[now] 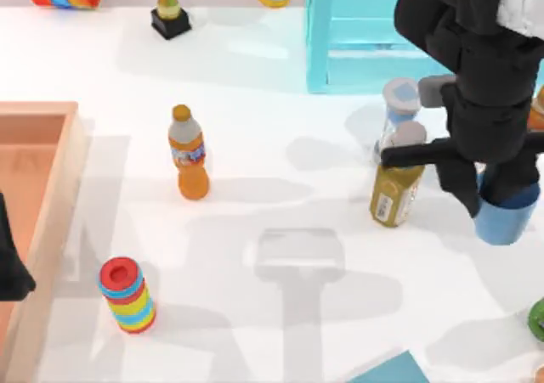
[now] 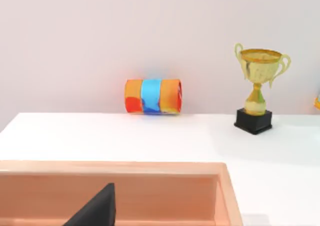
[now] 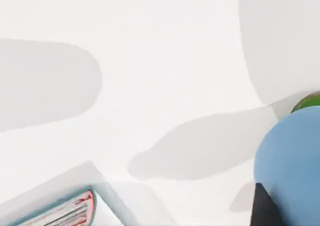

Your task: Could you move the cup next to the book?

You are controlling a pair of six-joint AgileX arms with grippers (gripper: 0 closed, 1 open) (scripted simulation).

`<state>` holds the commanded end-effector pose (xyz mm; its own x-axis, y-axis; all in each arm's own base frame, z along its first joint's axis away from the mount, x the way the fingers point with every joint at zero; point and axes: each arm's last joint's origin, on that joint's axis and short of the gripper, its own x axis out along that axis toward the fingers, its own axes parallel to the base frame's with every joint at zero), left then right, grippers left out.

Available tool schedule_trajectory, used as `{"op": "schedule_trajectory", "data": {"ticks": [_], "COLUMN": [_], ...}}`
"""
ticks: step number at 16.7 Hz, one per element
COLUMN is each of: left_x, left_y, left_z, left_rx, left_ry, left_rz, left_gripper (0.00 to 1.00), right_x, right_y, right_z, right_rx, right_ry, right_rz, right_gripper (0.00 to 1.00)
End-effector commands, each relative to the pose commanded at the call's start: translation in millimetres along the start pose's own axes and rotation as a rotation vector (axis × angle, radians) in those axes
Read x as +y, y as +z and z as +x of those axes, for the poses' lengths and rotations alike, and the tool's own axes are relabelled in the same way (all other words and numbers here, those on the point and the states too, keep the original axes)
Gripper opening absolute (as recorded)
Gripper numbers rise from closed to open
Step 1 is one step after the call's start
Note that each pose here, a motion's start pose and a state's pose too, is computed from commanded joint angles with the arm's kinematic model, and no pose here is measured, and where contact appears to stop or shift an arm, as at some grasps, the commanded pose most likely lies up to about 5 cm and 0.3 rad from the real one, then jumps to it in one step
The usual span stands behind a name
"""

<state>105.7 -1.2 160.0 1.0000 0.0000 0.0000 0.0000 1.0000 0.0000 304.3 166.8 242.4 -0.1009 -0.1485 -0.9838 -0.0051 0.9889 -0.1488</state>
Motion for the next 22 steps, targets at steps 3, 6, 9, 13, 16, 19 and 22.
{"op": "schedule_trajectory", "data": {"ticks": [3, 6, 9, 13, 16, 19, 22], "left_x": [0, 0, 0, 0, 0, 0, 0], "left_y": [0, 0, 0, 0, 0, 0, 0], "left_z": [0, 0, 0, 0, 0, 0, 0], "left_rx": [0.000, 0.000, 0.000, 0.000, 0.000, 0.000, 0.000], "left_ry": [0.000, 0.000, 0.000, 0.000, 0.000, 0.000, 0.000], "left_rz": [0.000, 0.000, 0.000, 0.000, 0.000, 0.000, 0.000], "left_gripper": [1.00, 1.00, 1.00, 1.00, 1.00, 1.00, 1.00], "right_x": [40, 70, 88, 97, 97, 97, 98], "right_y": [-28, -55, -77, -91, -91, -89, -88], "right_z": [-5, -8, -11, -12, -12, -11, 7], "right_rx": [-0.037, -0.070, -0.098, -0.117, -0.117, -0.115, -0.117], "right_ry": [0.017, 0.049, 0.088, 0.119, 0.119, 0.117, 0.117], "right_rz": [0.042, 0.049, 0.033, 0.010, 0.010, 0.015, 0.009], "right_gripper": [0.00, 0.00, 0.00, 0.00, 0.00, 0.00, 0.00]}}
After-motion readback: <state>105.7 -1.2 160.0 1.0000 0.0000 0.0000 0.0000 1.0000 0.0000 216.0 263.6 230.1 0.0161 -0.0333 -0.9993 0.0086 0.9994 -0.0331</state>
